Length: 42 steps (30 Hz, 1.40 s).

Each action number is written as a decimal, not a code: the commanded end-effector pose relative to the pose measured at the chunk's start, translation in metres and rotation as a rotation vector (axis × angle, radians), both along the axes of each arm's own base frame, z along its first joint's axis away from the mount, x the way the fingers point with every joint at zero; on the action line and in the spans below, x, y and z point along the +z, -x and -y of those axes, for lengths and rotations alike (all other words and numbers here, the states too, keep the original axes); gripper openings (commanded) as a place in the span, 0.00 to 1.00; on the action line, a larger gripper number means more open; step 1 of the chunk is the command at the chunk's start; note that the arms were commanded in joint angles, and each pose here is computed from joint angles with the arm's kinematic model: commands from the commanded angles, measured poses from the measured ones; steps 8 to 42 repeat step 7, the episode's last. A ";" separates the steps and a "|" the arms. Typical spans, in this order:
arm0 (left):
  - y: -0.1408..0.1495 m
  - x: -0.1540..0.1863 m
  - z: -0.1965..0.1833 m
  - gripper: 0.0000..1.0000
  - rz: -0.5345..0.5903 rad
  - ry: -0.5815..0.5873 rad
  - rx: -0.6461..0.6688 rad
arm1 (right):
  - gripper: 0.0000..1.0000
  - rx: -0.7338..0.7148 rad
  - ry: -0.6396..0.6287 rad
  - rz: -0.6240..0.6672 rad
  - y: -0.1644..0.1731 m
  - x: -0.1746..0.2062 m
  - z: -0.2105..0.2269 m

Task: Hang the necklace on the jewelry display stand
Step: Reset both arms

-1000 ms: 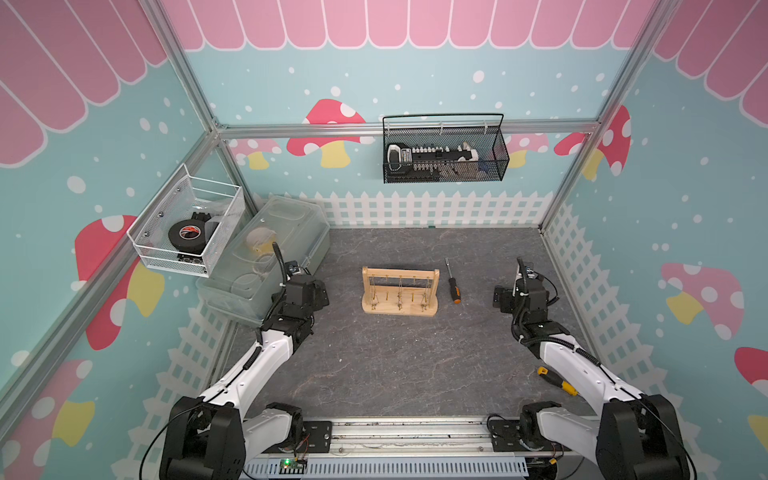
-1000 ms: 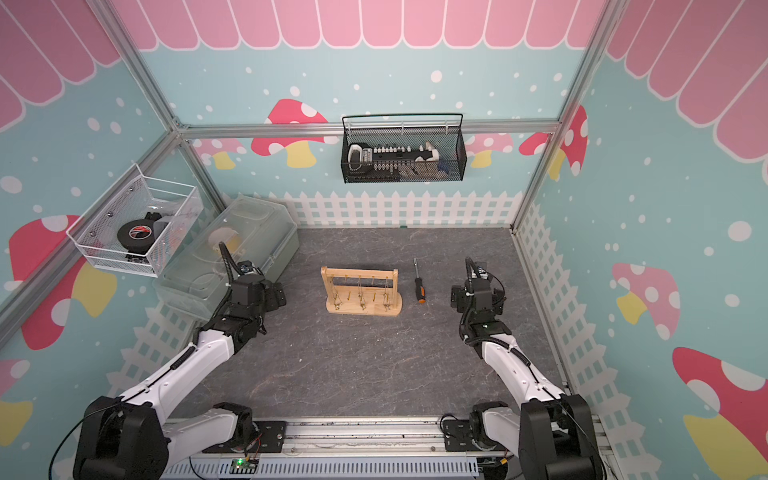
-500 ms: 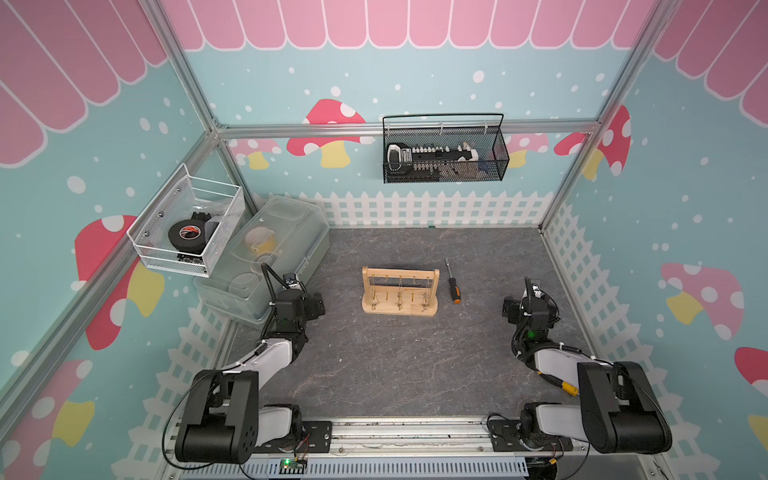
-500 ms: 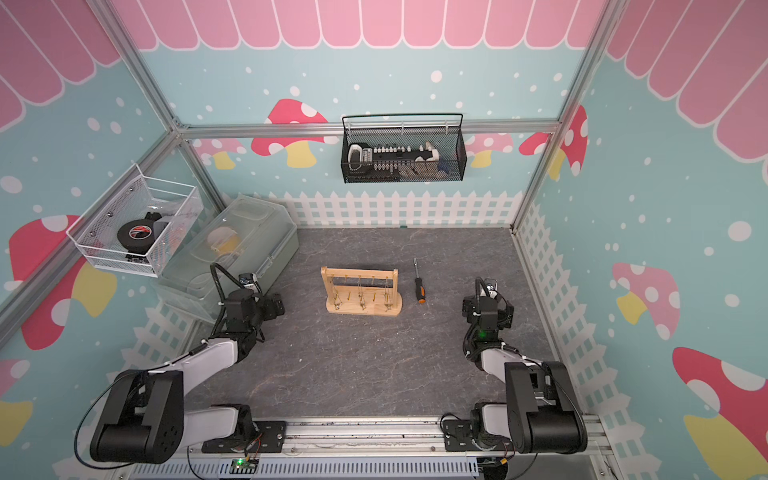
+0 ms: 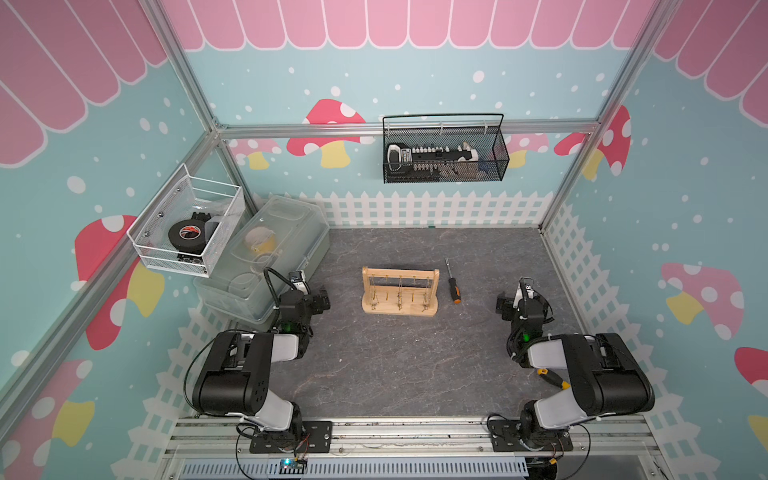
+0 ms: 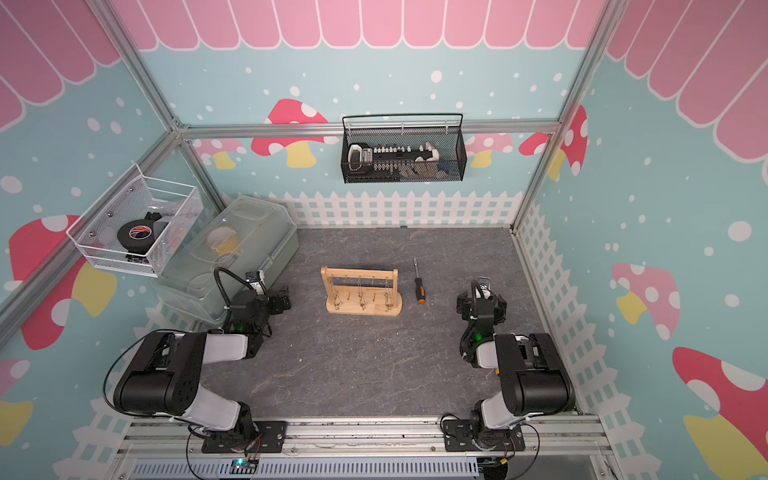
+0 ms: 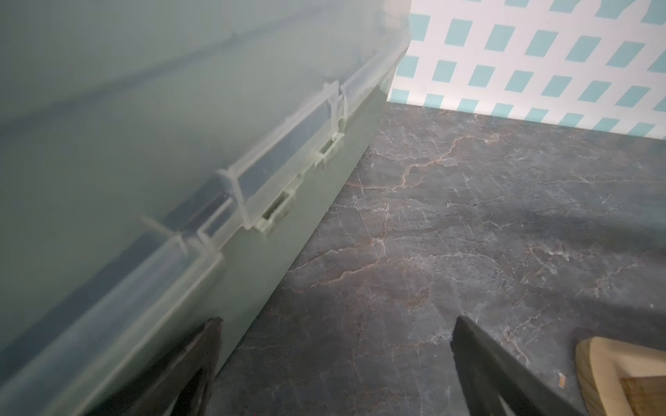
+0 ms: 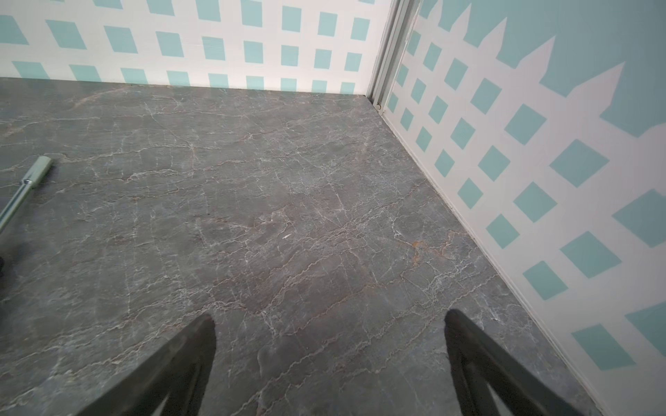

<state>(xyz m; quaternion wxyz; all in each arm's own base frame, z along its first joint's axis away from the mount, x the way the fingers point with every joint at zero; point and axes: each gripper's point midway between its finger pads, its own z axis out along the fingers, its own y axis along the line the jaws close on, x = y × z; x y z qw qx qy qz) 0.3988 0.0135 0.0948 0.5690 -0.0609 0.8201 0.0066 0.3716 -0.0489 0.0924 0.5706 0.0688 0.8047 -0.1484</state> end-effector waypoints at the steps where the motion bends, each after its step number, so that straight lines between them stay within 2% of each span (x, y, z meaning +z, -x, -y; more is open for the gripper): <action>1: -0.006 0.018 -0.001 0.99 0.070 -0.028 -0.012 | 0.99 0.002 0.019 0.061 -0.005 0.015 -0.001; 7: -0.006 0.019 0.000 0.99 0.075 -0.031 -0.013 | 0.99 0.002 0.028 0.021 -0.009 0.010 -0.003; 42: -0.006 0.019 0.000 0.99 0.075 -0.031 -0.013 | 0.99 0.002 0.028 0.021 -0.009 0.010 -0.003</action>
